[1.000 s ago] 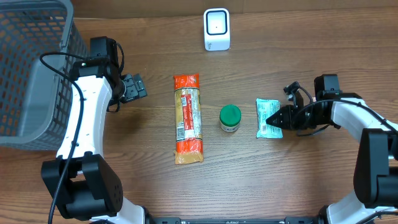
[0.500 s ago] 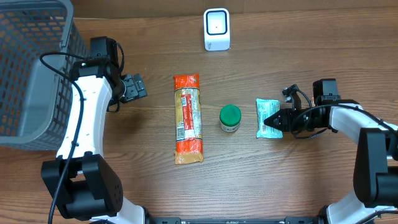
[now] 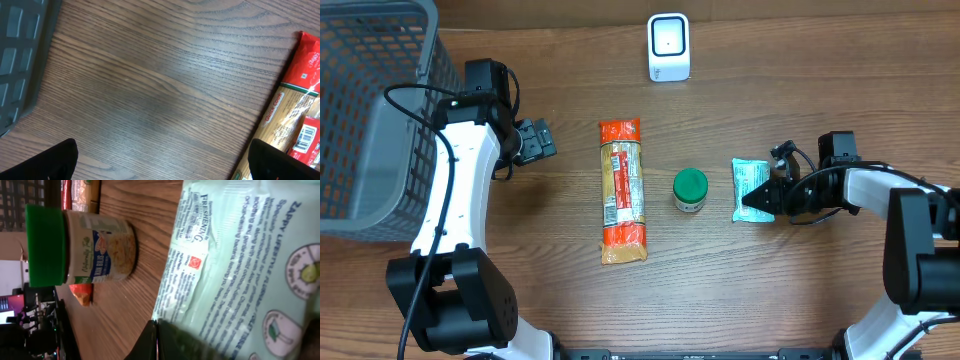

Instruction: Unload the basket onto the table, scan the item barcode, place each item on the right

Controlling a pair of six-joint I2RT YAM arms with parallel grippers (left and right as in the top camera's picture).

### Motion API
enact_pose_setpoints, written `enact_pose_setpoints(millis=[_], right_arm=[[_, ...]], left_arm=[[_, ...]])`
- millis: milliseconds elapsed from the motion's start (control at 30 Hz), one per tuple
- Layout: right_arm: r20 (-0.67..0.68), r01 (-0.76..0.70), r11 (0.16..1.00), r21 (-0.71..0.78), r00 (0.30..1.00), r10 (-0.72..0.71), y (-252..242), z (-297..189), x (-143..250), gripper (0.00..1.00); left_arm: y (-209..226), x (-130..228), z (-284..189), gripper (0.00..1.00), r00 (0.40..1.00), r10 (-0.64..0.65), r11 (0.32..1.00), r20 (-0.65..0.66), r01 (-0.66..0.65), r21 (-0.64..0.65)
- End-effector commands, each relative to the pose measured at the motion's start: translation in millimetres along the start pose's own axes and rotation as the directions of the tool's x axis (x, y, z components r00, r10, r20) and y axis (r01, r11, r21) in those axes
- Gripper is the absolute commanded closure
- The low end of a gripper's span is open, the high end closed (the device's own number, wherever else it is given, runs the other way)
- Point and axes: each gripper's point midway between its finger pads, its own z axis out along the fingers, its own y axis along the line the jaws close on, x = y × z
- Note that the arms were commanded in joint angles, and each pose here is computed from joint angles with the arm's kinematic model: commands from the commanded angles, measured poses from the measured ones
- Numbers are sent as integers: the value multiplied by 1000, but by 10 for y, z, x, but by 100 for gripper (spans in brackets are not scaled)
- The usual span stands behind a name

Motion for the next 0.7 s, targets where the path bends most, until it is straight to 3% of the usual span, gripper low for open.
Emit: enact_pose_setpoints(millis=[0,167,300,500,667], right_arm=[[-28,-56,998,0,998,56,-123,102,92,96],[-48,-177,981,84,982,181,-333,156,178,96],[-64,-197,977,80,977,202,-300,140,203,96],[-65,-104,992,-71,993,100,136,-17,-24,96],[-69,-82,993,-81,995,76,292,-88,-87,96]], left_arm=[[17,-38,-40,0,1000,19,1000,16,-19,-5],[16,-39,-41,0,1000,19,1000,17,-19,-5],[17,-38,-41,0,1000,19,1000,17,-19,-5],[16,-39,-40,0,1000,19,1000,17,-19,-5],[16,-39,-41,0,1000,19,1000,17,-19,-5]])
